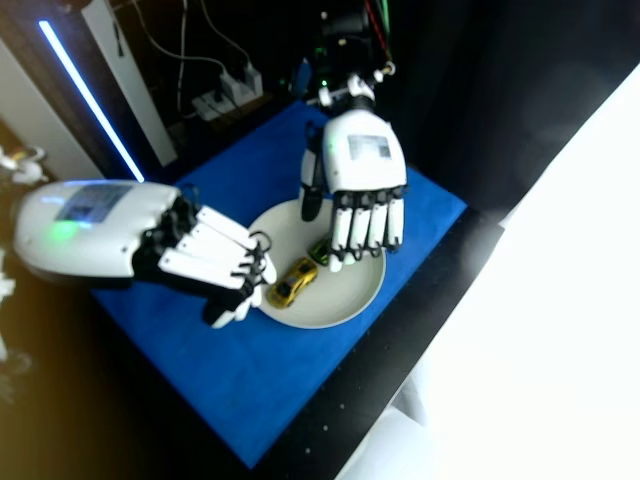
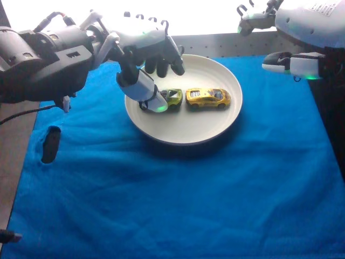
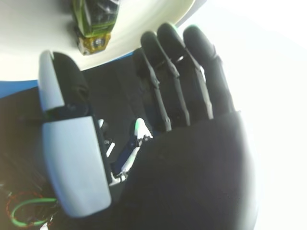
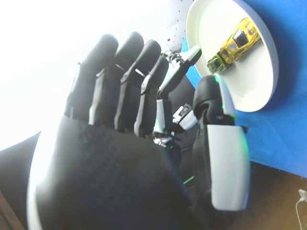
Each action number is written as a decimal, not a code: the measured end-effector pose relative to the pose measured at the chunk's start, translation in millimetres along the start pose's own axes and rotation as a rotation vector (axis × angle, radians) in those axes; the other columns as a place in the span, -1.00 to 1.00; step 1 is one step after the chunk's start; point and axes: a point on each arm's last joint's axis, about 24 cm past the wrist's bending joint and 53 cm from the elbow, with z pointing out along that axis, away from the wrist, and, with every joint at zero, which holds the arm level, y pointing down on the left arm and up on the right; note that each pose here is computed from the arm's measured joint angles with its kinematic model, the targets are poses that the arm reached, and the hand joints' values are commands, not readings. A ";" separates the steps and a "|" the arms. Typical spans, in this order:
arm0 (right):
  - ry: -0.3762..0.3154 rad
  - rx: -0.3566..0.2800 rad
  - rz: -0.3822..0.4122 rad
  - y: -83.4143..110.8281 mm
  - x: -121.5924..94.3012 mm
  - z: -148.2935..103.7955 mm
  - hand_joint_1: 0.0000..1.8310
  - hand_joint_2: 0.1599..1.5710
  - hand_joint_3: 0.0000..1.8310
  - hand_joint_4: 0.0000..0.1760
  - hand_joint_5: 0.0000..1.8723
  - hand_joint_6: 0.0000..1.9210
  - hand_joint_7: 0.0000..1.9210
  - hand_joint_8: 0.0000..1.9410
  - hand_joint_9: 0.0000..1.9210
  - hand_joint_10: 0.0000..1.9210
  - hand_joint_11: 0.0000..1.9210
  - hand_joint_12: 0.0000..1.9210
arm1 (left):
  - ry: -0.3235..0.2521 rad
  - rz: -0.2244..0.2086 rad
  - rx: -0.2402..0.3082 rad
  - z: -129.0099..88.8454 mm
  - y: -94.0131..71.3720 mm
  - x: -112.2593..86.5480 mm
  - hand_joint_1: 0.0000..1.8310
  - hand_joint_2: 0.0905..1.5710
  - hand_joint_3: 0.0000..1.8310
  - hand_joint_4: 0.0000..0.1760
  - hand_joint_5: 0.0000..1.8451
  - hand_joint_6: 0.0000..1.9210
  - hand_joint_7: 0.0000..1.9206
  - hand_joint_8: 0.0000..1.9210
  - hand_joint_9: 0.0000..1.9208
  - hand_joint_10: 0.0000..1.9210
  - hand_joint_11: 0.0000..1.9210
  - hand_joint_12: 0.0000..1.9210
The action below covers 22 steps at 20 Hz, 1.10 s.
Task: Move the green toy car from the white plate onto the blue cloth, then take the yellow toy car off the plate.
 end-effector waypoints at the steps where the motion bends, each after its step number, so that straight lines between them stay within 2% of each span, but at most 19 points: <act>1: 0.000 0.000 0.001 -0.1 0.0 0.0 0.04 0.44 -1.00 -1.00 -0.48 -0.18 -0.38 -0.13 -0.50 0.40 -0.67 0.99 | 0.005 -0.003 -0.002 1.3 -0.3 1.9 0.19 0.11 -1.00 -1.00 -0.12 -0.98 -0.41 0.02 -0.46 0.31 -0.58 0.81; 3: 0.000 0.001 0.001 -0.1 0.0 0.0 0.05 0.44 -1.00 -1.00 -0.50 -0.14 -0.38 -0.10 -0.48 0.40 -0.68 0.99 | 0.012 -0.008 -0.006 1.9 0.7 4.8 0.19 0.10 -1.00 -1.00 -0.10 -0.97 -0.38 -0.09 -0.49 0.26 -0.64 0.79; 5: 0.000 0.000 0.001 -0.1 -0.1 0.0 0.05 0.43 -1.00 -1.00 -0.53 -0.08 -0.40 -0.07 -0.50 0.39 -0.71 0.98 | 0.015 -0.012 -0.007 3.1 1.5 8.2 0.19 0.11 -1.00 -1.00 -0.10 -0.98 -0.35 0.26 -0.38 0.54 -0.44 0.93; 7: 0.000 0.001 0.002 -0.2 -0.1 0.0 0.05 0.42 -1.00 -1.00 -0.51 -0.10 -0.37 -0.11 -0.47 0.35 -0.68 0.97 | 0.027 -0.013 -0.016 5.0 3.9 12.7 0.17 0.12 -1.00 -1.00 -0.11 -0.99 -0.38 0.07 -0.43 0.40 -0.52 0.86; 8: 0.000 0.000 0.001 0.1 -0.1 0.0 0.09 0.41 -1.00 -1.00 -0.50 -0.12 -0.36 -0.11 -0.48 0.36 -0.69 0.99 | 0.028 -0.016 -0.019 5.5 5.2 12.7 0.17 0.11 -1.00 -1.00 -0.10 -0.99 -0.39 0.02 -0.45 0.36 -0.55 0.83; 10: -0.001 0.000 0.002 0.1 -0.1 0.0 0.06 0.41 -1.00 -1.00 -0.48 -0.15 -0.37 -0.14 -0.48 0.35 -0.65 0.97 | 0.027 -0.020 -0.019 5.8 5.0 12.8 0.16 0.11 -1.00 -1.00 -0.09 -0.99 -0.38 -0.10 -0.47 0.27 -0.60 0.78; 13: -0.001 0.000 0.002 0.1 -0.1 0.0 0.01 0.42 -1.00 -1.00 -0.49 -0.16 -0.36 -0.09 -0.48 0.38 -0.69 0.98 | 0.033 -0.027 -0.029 6.9 9.5 16.8 0.16 0.12 -1.00 -1.00 -0.08 -0.98 -0.37 -0.06 -0.48 0.33 -0.59 0.83; 18: -0.001 0.000 0.001 0.2 -0.2 0.0 0.02 0.41 -1.00 -1.00 -0.47 -0.17 -0.35 -0.07 -0.46 0.39 -0.66 0.97 | 0.046 -0.030 -0.037 9.8 10.7 22.1 0.16 0.13 -1.00 -1.00 -0.10 -0.99 -0.39 -0.12 -0.52 0.27 -0.66 0.81; 19: -0.001 0.000 0.002 0.1 -0.2 0.0 0.00 0.42 -1.00 -1.00 -0.50 -0.11 -0.38 -0.04 -0.47 0.41 -0.66 0.96 | 0.047 -0.030 -0.037 10.9 10.4 22.7 0.17 0.13 -1.00 -1.00 -0.09 -0.99 -0.35 -0.12 -0.47 0.27 -0.59 0.79; 22: -0.001 -0.001 0.002 0.5 -0.1 0.0 0.00 0.40 -1.00 -1.00 -0.47 -0.11 -0.37 -0.05 -0.47 0.40 -0.68 0.98 | 0.049 -0.030 -0.037 11.9 9.6 23.8 0.18 0.13 -1.00 -1.00 -0.10 -1.00 -0.33 -0.17 -0.43 0.25 -0.56 0.79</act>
